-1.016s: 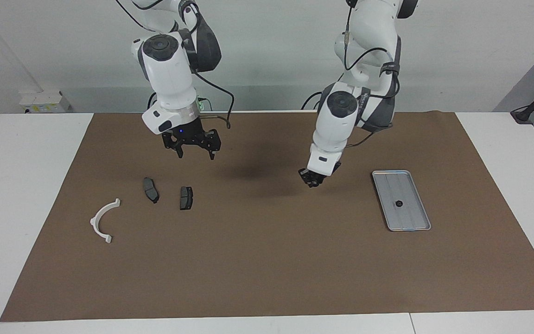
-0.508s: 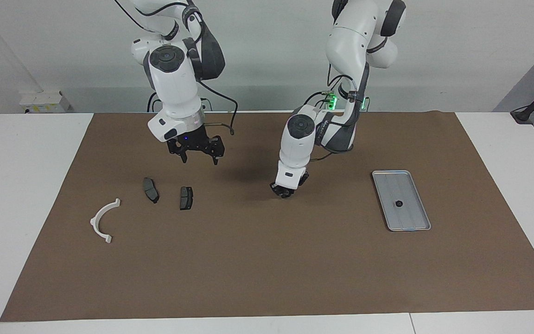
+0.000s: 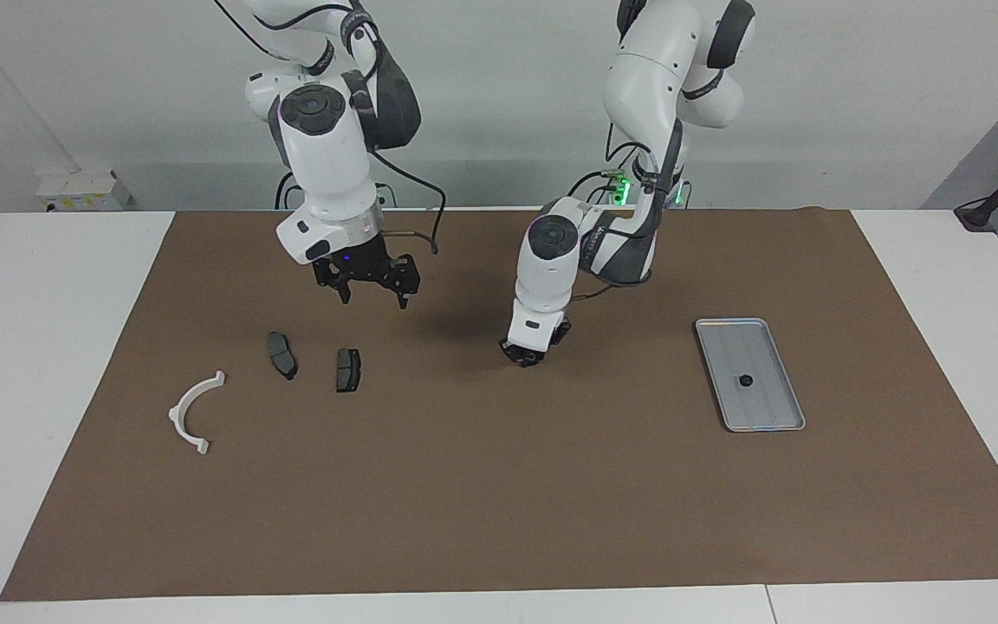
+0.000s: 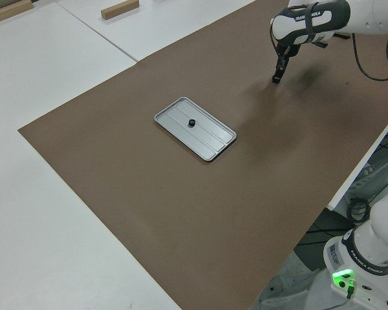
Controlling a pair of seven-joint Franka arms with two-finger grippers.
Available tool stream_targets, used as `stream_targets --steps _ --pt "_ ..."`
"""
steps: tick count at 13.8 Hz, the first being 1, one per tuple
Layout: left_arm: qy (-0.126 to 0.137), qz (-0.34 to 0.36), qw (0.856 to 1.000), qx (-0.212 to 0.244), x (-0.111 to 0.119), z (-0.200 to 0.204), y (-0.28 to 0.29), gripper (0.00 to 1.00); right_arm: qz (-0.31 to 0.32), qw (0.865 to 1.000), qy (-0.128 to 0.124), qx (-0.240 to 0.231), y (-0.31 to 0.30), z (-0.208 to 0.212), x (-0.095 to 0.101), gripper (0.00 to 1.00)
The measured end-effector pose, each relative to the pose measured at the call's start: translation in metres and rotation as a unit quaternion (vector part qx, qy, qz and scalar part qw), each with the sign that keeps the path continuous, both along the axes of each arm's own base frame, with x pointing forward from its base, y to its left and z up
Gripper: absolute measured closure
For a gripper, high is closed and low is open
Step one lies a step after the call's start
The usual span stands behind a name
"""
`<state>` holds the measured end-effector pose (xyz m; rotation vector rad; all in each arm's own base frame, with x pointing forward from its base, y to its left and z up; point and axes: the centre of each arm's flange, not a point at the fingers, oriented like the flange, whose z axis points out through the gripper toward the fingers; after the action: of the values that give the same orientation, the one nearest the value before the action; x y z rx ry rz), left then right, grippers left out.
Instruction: Place bearing gear from tray to pile
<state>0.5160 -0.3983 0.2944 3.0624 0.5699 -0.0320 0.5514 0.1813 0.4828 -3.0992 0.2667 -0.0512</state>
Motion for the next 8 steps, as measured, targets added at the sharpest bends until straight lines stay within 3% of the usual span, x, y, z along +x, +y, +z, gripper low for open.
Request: stream_targets --steps 3,5,8 --pt "0.003 0.008 1.000 0.007 0.005 -0.001 0.008 0.22 -0.012 1.000 0.000 0.000 0.000 0.000 0.000 0.00" --pt "0.010 0.025 0.999 0.019 0.021 0.014 0.033 0.00 -0.038 0.999 0.002 0.001 0.005 0.000 -0.002 0.00" --pt "0.023 0.002 0.999 0.025 0.052 0.061 0.130 0.00 -0.078 0.997 0.003 0.004 0.032 -0.010 -0.007 0.00"
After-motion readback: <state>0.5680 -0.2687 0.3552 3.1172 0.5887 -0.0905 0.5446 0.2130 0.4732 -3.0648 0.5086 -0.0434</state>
